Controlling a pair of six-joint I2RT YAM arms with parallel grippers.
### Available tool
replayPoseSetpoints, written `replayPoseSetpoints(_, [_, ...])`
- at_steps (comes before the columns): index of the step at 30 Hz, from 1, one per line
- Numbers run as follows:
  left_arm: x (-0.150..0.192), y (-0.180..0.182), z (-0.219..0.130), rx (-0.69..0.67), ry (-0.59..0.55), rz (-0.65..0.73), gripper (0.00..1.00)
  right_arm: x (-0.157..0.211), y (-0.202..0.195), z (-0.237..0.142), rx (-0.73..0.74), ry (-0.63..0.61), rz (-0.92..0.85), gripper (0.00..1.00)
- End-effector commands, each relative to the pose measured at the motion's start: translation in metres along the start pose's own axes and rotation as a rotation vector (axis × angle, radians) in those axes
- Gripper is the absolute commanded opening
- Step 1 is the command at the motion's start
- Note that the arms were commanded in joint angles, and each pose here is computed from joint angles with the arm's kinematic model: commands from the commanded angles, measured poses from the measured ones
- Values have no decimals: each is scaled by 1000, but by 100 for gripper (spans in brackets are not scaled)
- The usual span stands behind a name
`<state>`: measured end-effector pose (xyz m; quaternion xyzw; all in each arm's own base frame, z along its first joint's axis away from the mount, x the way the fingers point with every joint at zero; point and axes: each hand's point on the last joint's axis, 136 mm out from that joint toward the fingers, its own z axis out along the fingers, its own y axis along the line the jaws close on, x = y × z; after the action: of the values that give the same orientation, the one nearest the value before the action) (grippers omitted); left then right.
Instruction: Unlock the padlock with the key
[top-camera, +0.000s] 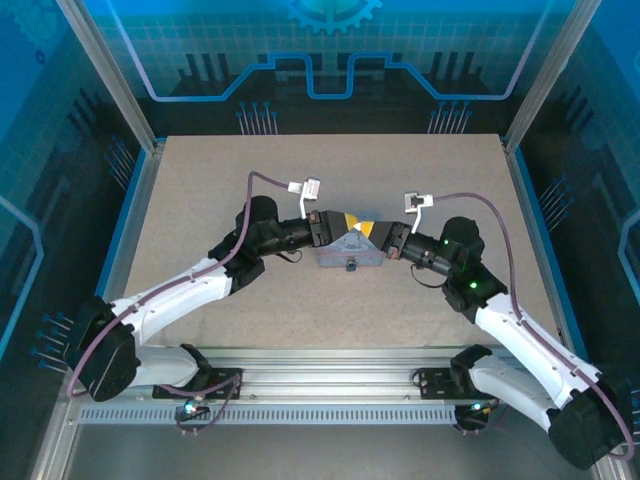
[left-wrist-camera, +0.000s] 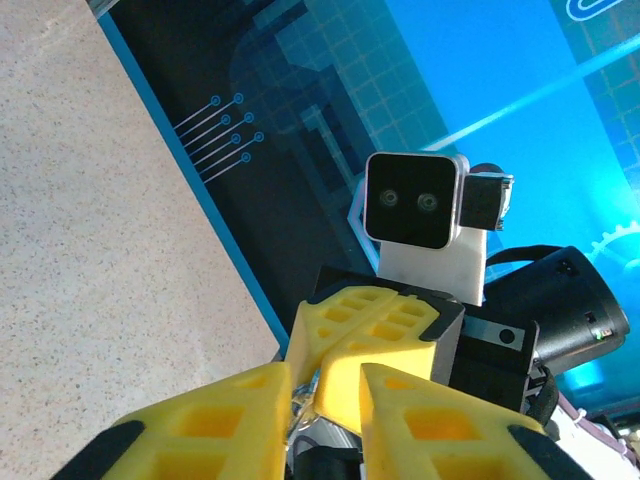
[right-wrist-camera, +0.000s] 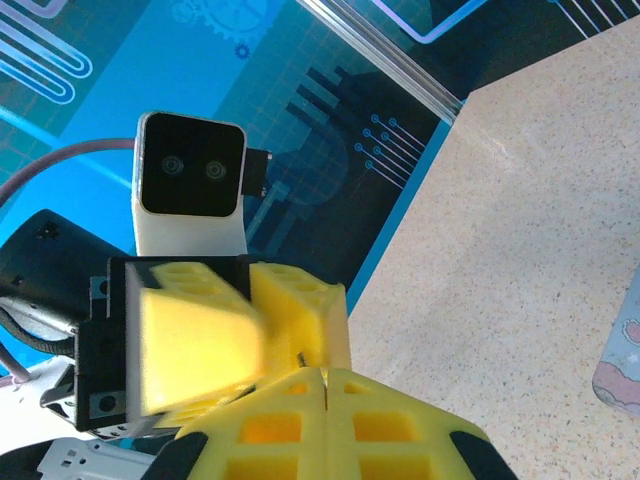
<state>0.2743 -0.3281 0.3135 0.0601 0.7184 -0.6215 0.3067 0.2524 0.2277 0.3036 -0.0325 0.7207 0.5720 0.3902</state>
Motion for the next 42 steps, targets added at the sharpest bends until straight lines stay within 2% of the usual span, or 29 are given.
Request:
replayPoseSetpoints(1, [-3, -14, -2, 37, -12, 41, 15, 2, 3, -2, -14, -4, 4, 0])
replayPoseSetpoints(4, [-1, -14, -2, 39, -4, 37, 17, 1, 2, -3, -13, -16, 6, 0])
replayPoseSetpoints(9, [0, -12, -1, 34, 3, 35, 0, 1, 1, -2, -10, -11, 7, 0])
replayPoseSetpoints(12, [-1, -12, -2, 20, 4, 44, 0, 4, -4, -3, 12, -3, 7, 1])
replayPoseSetpoints(17, [-1, -2, -7, -65, 27, 57, 0, 9, -21, -10, 89, 16, 13, 33])
replayPoseSetpoints(20, [2, 3, -10, -125, 70, 72, 0, 10, -29, -18, 127, 45, 1, 37])
replayPoseSetpoints(24, [8, 9, -16, -200, 155, 83, 0, 12, -37, -27, 163, 98, -20, 47])
replayPoseSetpoints(27, [14, 12, -18, -235, 215, 85, 0, 13, -36, -29, 145, 137, -35, 49])
replayPoseSetpoints(33, [18, 5, -17, -206, 272, 68, 0, 12, -30, -26, 103, 151, -90, 50])
replayPoseSetpoints(42, [24, -2, -12, -145, 299, 28, 0, 11, 7, -18, -91, 143, -104, 50])
